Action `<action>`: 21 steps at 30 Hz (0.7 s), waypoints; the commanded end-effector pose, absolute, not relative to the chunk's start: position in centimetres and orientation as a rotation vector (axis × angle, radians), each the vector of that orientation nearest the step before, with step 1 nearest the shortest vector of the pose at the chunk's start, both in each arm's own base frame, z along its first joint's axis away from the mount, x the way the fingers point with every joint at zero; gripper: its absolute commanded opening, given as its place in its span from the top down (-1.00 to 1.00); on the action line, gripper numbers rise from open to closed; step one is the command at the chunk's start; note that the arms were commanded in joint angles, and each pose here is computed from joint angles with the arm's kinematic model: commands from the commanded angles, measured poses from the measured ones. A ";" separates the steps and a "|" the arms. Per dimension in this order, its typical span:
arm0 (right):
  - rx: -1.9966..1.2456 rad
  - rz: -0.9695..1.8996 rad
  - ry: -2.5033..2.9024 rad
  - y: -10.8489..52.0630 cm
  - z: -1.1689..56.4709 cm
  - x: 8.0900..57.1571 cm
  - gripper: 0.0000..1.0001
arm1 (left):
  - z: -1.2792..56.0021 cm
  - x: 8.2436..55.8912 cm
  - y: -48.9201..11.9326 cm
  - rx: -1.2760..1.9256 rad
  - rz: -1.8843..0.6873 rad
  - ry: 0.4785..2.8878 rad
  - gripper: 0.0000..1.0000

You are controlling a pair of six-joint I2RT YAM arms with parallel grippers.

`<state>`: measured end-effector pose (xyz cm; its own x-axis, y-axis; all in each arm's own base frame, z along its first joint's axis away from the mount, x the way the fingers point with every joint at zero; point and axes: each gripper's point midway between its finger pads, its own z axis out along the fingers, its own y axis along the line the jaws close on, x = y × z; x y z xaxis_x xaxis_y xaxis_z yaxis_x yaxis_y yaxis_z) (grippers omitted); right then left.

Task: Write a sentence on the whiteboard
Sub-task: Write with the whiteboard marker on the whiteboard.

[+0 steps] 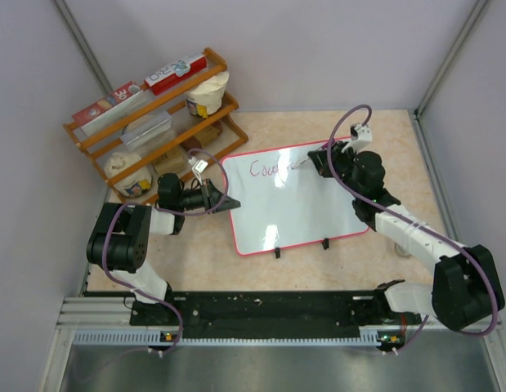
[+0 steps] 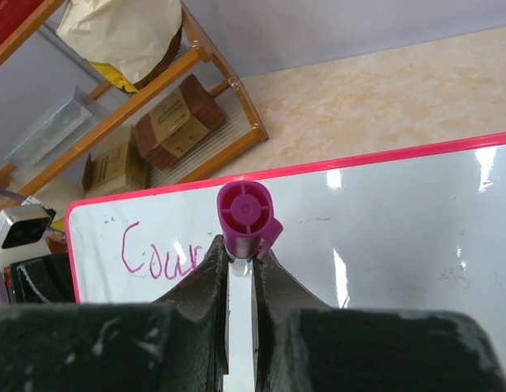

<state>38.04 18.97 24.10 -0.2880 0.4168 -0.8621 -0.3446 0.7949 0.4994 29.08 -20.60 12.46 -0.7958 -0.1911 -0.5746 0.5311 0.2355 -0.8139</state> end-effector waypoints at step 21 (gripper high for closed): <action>0.099 0.695 1.655 17.6 26.6 40.0 1.00 | 13.2 30.6 -20.4 0.370 -1.504 1.860 1.00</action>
